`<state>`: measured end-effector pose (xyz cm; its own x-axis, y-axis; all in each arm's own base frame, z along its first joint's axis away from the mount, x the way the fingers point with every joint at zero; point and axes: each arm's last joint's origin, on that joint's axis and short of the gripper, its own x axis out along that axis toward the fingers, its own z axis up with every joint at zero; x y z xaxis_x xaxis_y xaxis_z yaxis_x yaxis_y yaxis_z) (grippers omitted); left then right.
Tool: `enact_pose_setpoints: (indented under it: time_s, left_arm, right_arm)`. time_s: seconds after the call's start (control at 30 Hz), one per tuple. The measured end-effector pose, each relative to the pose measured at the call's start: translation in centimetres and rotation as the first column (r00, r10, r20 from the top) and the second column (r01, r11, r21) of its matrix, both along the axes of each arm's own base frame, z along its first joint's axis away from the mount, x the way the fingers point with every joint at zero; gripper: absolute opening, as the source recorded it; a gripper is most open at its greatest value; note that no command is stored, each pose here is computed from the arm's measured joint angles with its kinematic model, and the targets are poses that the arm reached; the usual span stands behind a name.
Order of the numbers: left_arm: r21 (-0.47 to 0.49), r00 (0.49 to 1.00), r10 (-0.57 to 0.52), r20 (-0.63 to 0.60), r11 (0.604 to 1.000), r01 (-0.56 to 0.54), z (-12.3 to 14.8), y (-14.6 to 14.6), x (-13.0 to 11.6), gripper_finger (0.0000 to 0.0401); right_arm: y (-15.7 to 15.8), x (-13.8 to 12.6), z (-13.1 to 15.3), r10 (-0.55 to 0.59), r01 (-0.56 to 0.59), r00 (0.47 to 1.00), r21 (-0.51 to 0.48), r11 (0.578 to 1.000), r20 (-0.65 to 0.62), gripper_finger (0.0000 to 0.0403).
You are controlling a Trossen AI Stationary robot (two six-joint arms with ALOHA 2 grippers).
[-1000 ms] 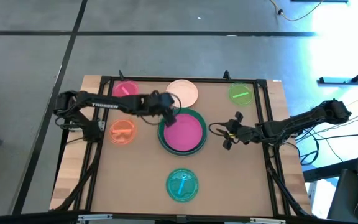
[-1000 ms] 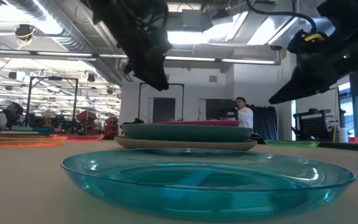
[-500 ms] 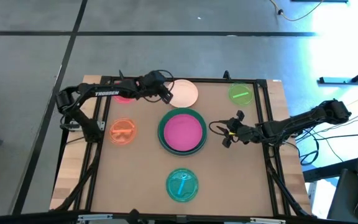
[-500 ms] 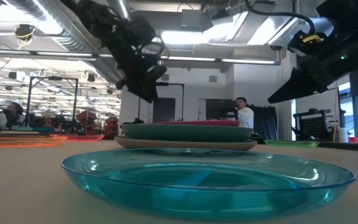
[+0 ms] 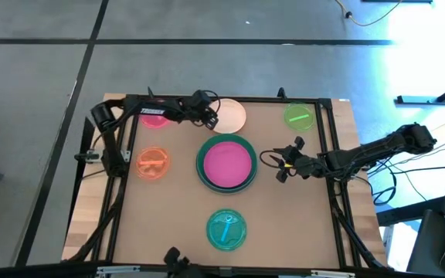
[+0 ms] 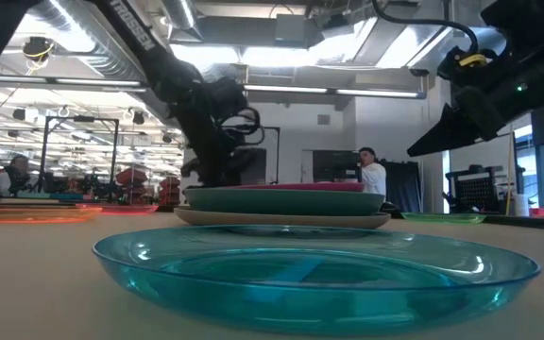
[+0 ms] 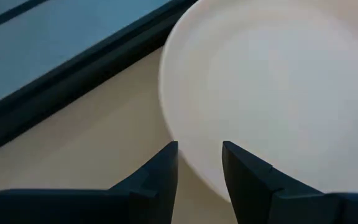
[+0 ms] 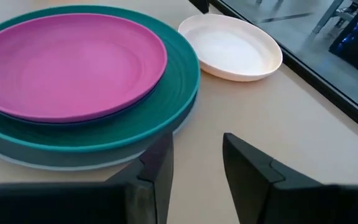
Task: Stack plastic plates
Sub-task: Stack the white plate on top of the pink plate
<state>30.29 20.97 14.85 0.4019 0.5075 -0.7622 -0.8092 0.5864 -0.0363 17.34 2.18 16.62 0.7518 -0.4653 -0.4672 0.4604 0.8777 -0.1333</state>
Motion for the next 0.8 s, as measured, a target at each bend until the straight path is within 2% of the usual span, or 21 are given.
enact_pose_setpoints:
  time_s: [0.43, 0.67, 0.8]
  left_arm:
    - [-0.051, 0.999, 0.046, 0.026, 0.998, -0.045, -0.7, 0.6, -0.2, 0.0118]
    - [-0.098, 1.000, 0.030, 0.003, 0.995, -0.029, -2.6, 0.6, 0.1, 0.0118]
    - [-0.075, 1.000, 0.005, -0.027, 0.997, -0.007, -2.9, 0.7, 0.1, 0.0113]
  right_arm:
    - [0.0, 0.0, 0.0, 0.000, 0.000, 1.000, 0.000, 1.000, -0.004, 0.0129]
    - [0.0, 0.0, 0.0, -0.001, 0.001, 1.000, 0.001, 1.000, -0.002, 0.0129]
    - [0.0, 0.0, 0.0, -0.001, 0.001, 1.000, 0.001, 1.000, -0.002, 0.0129]
